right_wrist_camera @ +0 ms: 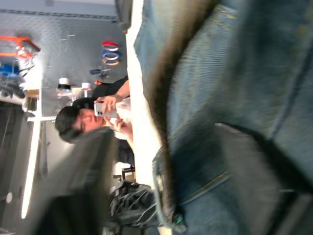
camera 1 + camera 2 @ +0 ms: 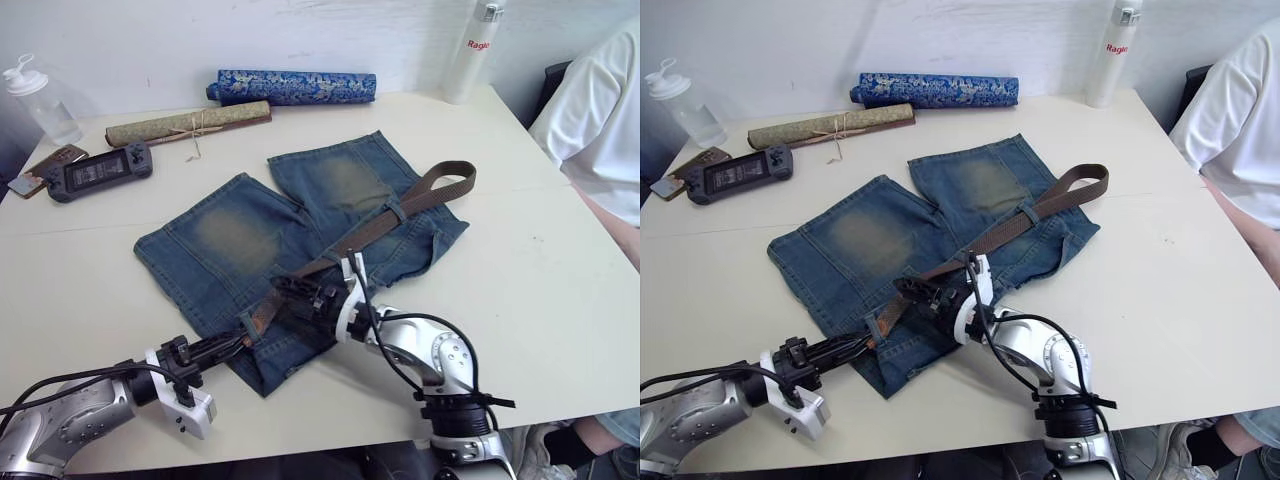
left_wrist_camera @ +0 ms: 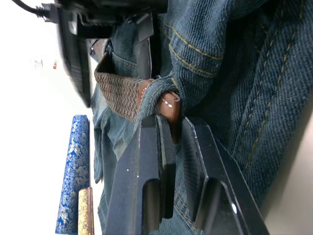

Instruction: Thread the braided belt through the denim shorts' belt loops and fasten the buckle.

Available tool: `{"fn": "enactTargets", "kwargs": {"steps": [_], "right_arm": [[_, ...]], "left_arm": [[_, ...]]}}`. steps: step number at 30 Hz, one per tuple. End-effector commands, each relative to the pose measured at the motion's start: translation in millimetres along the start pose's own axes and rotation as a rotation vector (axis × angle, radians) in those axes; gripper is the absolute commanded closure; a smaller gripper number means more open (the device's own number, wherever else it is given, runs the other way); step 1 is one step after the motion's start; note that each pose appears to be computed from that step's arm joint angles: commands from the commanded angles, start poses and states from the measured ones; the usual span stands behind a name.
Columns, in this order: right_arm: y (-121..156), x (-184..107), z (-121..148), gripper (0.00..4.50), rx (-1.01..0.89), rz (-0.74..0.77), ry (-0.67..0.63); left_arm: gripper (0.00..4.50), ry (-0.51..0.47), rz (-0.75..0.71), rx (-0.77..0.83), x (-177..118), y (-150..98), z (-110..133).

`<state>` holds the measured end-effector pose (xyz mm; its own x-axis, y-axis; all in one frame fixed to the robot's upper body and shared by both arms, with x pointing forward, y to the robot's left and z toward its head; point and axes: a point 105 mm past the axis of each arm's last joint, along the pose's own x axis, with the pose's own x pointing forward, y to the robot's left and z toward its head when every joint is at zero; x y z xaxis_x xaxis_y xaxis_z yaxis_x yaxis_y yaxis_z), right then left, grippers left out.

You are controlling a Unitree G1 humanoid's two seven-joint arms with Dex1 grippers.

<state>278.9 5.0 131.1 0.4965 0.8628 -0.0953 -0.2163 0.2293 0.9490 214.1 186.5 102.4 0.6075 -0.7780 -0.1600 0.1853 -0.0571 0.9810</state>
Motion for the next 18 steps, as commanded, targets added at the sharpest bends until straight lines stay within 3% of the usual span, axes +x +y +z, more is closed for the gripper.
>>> {"fn": "enactTargets", "kwargs": {"steps": [1,5,12,18], "right_arm": [[0,-32,29,0.29,-0.116,-0.051,-0.126],[-21,-48,32,0.29,-0.338,-0.216,-0.108],[-70,-46,26,0.29,-0.573,-0.476,-0.033],[-83,-41,24,0.29,-0.63,-0.528,-0.01]], "left_arm": [[4.47,0.063,0.032,-0.01,-16,8,-10],[4.47,0.074,0.046,-0.038,-21,11,-12],[4.47,0.078,0.041,-0.081,-29,12,-15],[4.47,0.109,-0.031,-0.109,-54,-1,-21]]}}
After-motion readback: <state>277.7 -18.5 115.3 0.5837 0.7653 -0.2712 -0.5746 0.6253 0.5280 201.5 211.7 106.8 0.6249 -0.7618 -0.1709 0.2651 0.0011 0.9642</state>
